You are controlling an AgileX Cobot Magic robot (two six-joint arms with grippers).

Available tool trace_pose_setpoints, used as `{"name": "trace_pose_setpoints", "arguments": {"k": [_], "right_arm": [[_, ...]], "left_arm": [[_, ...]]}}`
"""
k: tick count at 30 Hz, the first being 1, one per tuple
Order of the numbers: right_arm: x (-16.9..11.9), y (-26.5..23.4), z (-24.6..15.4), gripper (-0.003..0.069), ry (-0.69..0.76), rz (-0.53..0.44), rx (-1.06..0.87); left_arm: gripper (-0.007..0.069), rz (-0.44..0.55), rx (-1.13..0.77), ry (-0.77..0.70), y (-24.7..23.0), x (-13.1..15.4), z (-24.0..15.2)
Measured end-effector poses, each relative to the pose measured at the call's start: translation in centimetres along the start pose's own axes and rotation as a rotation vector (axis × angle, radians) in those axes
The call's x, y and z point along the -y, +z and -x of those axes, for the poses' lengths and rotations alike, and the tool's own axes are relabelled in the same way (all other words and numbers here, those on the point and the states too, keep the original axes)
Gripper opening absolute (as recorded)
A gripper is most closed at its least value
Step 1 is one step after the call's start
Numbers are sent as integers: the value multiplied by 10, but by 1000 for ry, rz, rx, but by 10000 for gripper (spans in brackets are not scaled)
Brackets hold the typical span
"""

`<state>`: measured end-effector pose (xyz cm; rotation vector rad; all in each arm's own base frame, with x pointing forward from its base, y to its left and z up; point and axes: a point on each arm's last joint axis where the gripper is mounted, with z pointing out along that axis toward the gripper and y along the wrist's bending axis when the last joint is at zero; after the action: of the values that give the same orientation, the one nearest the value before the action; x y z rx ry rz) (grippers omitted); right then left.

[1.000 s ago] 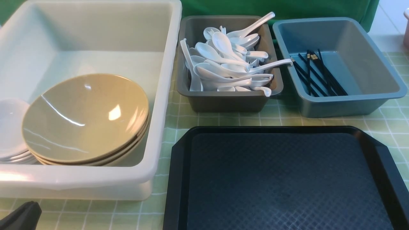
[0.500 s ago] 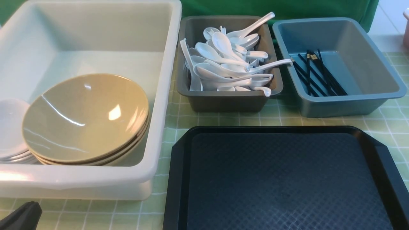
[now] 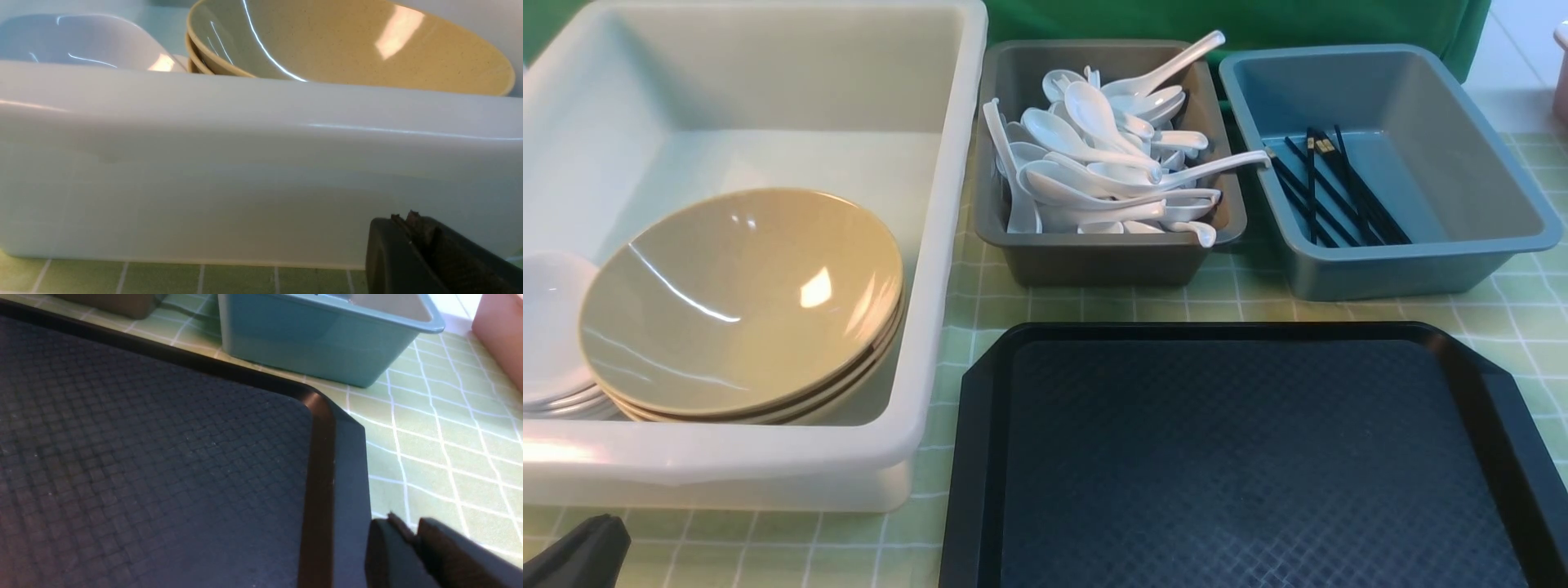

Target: On green table put chopsticks spoon bowls plates into blue grey white boxes.

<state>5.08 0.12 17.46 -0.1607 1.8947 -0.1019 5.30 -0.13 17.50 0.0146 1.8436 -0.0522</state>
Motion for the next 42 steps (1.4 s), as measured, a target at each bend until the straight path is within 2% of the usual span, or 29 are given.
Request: {"name": "trace_pose_setpoints", "arguments": {"k": [42], "right_arm": [[0,0,0,125,0,0,-1]], "left_arm": [[-2,-3,19,2,0,0,1]]}}
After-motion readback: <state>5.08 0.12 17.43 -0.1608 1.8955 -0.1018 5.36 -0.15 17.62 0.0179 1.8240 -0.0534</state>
